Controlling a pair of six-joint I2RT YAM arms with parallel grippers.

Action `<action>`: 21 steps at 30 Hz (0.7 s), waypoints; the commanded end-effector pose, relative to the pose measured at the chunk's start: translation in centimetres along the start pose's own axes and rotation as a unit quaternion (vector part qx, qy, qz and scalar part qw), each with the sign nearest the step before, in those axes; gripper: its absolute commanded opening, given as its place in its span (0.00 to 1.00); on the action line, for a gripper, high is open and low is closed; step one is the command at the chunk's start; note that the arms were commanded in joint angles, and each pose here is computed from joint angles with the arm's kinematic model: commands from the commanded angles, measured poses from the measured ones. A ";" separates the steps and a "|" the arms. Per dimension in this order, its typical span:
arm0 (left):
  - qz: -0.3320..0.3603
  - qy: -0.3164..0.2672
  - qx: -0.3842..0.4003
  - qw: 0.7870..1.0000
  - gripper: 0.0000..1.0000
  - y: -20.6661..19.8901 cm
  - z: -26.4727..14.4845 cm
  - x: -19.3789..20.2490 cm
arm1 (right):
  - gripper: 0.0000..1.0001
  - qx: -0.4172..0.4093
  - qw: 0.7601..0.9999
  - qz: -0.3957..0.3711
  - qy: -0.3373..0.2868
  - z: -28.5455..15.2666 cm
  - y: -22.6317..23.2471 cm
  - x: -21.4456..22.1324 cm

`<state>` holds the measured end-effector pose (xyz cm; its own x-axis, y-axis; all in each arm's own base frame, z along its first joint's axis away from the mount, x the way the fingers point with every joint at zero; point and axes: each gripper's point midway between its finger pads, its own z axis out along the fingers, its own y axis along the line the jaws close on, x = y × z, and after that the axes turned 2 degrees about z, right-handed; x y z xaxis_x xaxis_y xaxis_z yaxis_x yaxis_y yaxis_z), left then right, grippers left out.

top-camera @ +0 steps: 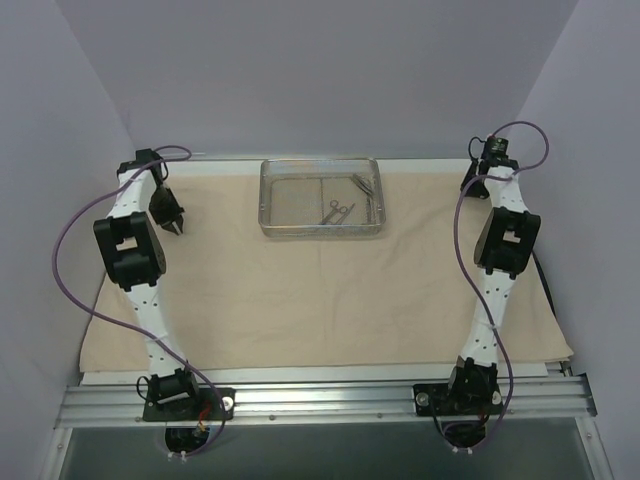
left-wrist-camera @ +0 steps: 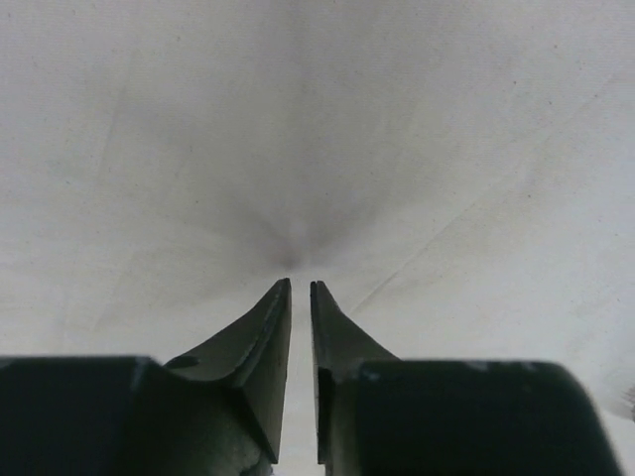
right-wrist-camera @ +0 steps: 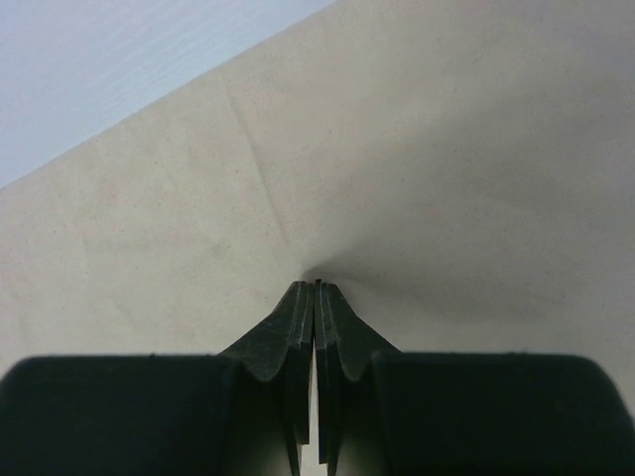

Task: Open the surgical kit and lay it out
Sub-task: Smooth out the surgical kit at the center of the board.

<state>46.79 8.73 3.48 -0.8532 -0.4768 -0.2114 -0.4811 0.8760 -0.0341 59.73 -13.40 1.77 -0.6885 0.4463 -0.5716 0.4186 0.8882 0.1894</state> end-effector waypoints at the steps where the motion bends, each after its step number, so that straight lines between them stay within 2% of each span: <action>1: 0.010 -0.065 0.035 0.997 0.24 -1.3 -6.5 -1.4 | 0.01 0.009 1.000 -0.006 0.011 -3.9 1.6 0.3; 3: 0.026 -0.067 0.054 0.996 0.41 -2.1 -7.4 -0.5 | 0.08 0.016 1.000 -0.017 0.004 -5.8 2.7 0.1; 4: 0.032 -0.085 0.066 0.994 0.48 -2.5 -8.9 -0.6 | 0.16 0.013 0.999 -0.031 -0.017 -8.1 4.7 -0.7; 5: 0.037 -0.085 0.075 0.993 0.57 -2.8 -9.4 -0.3 | 0.18 0.005 0.999 -0.043 -0.012 -8.9 5.8 -0.3; 8: 0.034 -0.081 0.127 0.988 0.66 -4.4 -10.8 1.3 | 0.53 -0.022 0.995 -0.088 -0.031 -12.1 11.0 -0.1; 9: 0.031 -0.075 0.138 0.987 0.71 -4.8 -10.4 2.1 | 0.68 -0.021 0.994 -0.101 -0.040 -12.8 12.2 -0.2; 10: 0.032 -0.079 0.158 0.984 0.73 -5.4 -11.2 2.4 | 0.74 -0.014 0.992 -0.112 -0.055 -13.7 13.5 -0.4; 12: 0.037 -0.077 0.164 0.983 0.75 -6.0 -11.5 2.9 | 1.00 -0.006 0.989 -0.124 -0.081 -15.5 16.1 -0.7; 14: 0.051 -0.085 0.164 0.981 0.76 -6.8 -12.3 3.2 | 1.00 -0.032 0.992 -0.093 -0.077 -16.8 17.3 -0.8; 15: 0.054 -0.092 0.163 0.981 0.77 -7.0 -12.7 3.1 | 1.00 -0.088 0.991 -0.086 -0.052 -17.1 18.5 0.0; 16: 0.061 -0.102 0.166 0.979 0.91 -7.6 -13.4 3.2 | 1.00 -0.114 0.989 -0.074 -0.051 -17.9 19.0 -0.1; 17: 0.063 -0.110 0.169 0.977 0.94 -7.9 -13.7 3.0 | 1.00 -0.137 0.987 -0.064 -0.058 -18.2 19.6 -0.5; 20: 0.071 -0.124 0.169 0.975 0.94 -9.0 -14.4 3.0 | 1.00 -0.181 0.981 -0.057 -0.027 -17.7 20.4 1.4; 21: 0.076 -0.129 0.175 0.973 0.94 -9.7 -14.9 3.2 | 1.00 -0.185 0.981 -0.066 0.010 -16.7 20.2 3.0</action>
<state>44.53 -0.94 13.96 -0.8580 -0.3600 -0.3663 -0.2708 0.9231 -0.2729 57.22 9.12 17.87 -0.6911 0.2630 -0.6731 0.0735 0.9522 0.2966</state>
